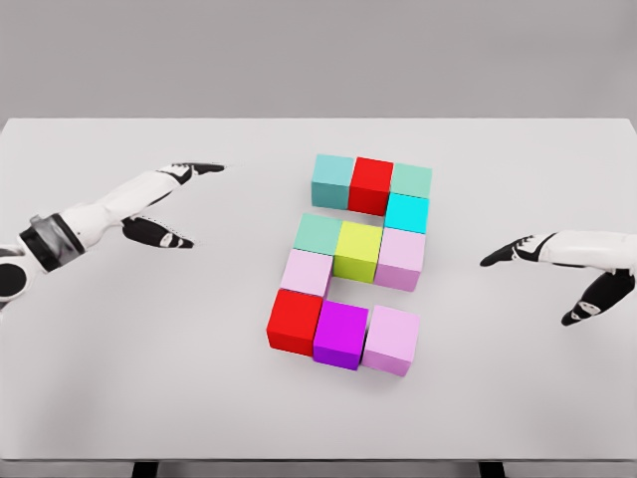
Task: Assemble the squares on the desktop into the number 2
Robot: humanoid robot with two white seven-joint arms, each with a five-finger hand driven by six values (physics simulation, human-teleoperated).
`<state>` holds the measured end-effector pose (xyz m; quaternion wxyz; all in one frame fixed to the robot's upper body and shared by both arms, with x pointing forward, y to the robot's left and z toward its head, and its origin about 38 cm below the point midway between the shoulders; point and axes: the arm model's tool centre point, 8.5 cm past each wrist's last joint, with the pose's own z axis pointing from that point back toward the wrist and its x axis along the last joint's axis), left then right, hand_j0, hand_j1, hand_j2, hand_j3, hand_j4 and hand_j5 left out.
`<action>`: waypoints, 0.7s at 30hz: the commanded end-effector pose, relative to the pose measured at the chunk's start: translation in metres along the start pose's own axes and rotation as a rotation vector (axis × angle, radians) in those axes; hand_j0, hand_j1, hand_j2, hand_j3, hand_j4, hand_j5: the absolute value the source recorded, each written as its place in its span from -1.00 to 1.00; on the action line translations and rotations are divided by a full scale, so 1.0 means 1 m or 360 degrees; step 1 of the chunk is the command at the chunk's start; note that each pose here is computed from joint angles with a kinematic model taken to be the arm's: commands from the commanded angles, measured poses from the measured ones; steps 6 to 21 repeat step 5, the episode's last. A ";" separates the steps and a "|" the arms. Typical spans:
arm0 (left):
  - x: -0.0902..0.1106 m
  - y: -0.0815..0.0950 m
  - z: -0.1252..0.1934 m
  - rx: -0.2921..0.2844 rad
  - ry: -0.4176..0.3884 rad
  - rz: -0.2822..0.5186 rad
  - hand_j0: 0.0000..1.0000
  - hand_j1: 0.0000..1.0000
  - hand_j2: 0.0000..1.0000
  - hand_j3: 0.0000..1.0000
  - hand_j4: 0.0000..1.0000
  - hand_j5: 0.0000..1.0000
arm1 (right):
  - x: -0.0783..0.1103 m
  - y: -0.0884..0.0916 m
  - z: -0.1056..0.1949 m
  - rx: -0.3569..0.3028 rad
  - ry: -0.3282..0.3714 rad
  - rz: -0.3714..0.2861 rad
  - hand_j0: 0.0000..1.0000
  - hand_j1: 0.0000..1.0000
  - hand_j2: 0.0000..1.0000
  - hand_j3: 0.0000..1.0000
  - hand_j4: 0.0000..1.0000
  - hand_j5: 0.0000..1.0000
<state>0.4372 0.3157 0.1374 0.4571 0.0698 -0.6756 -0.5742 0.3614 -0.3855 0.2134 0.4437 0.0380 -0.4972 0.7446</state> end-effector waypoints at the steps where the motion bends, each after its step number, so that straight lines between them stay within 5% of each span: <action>1: -0.009 0.021 0.034 -0.0024 0.0043 -0.0079 1.00 1.00 1.00 1.00 1.00 1.00 | 0.000 -0.001 0.001 -0.0009 0.0000 -0.0007 1.00 1.00 1.00 1.00 1.00 1.00; 5: -0.025 0.029 0.063 -0.0072 0.0169 -0.0144 1.00 1.00 1.00 1.00 1.00 1.00 | 0.000 -0.002 0.001 -0.0010 0.0000 -0.0005 1.00 1.00 1.00 1.00 1.00 1.00; 21: -0.025 0.029 0.063 -0.0072 0.0169 -0.0144 1.00 1.00 1.00 1.00 1.00 1.00 | 0.000 -0.002 0.001 -0.0010 0.0000 -0.0005 1.00 1.00 1.00 1.00 1.00 1.00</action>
